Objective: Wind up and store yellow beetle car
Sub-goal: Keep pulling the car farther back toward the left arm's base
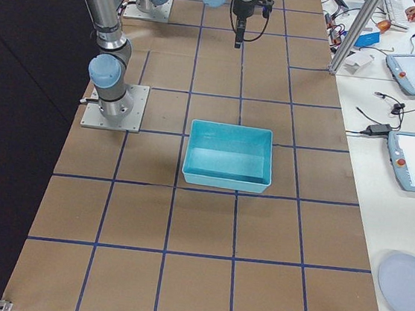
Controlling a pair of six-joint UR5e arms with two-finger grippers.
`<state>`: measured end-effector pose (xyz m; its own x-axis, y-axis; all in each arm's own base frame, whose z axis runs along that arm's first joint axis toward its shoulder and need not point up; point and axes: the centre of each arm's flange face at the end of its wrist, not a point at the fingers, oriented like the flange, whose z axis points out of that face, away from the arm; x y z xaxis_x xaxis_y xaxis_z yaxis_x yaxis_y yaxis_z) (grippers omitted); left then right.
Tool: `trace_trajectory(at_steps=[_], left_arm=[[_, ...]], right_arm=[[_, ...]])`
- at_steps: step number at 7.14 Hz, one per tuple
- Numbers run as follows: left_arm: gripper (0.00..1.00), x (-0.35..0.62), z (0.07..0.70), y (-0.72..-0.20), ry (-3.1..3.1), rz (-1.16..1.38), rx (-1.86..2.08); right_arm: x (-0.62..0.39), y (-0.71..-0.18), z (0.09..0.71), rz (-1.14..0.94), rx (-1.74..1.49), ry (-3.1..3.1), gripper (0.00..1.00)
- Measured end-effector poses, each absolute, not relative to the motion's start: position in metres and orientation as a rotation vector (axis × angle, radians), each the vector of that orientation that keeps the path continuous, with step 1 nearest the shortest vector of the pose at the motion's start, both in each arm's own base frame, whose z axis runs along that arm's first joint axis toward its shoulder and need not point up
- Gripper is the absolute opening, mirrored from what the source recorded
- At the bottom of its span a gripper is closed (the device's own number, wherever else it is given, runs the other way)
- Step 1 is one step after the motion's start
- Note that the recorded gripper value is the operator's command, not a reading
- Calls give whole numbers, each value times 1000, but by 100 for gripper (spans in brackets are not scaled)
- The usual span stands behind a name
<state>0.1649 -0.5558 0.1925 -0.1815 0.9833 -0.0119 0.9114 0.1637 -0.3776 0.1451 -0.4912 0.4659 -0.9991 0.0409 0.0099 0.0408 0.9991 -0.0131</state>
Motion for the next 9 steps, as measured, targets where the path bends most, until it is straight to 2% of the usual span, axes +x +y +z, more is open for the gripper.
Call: trace_trajectory(at_steps=[9], left_arm=[[25, 178, 190, -553, -2167, 453, -1890]], right_arm=[[147, -491, 466, 23, -61, -3131, 100]])
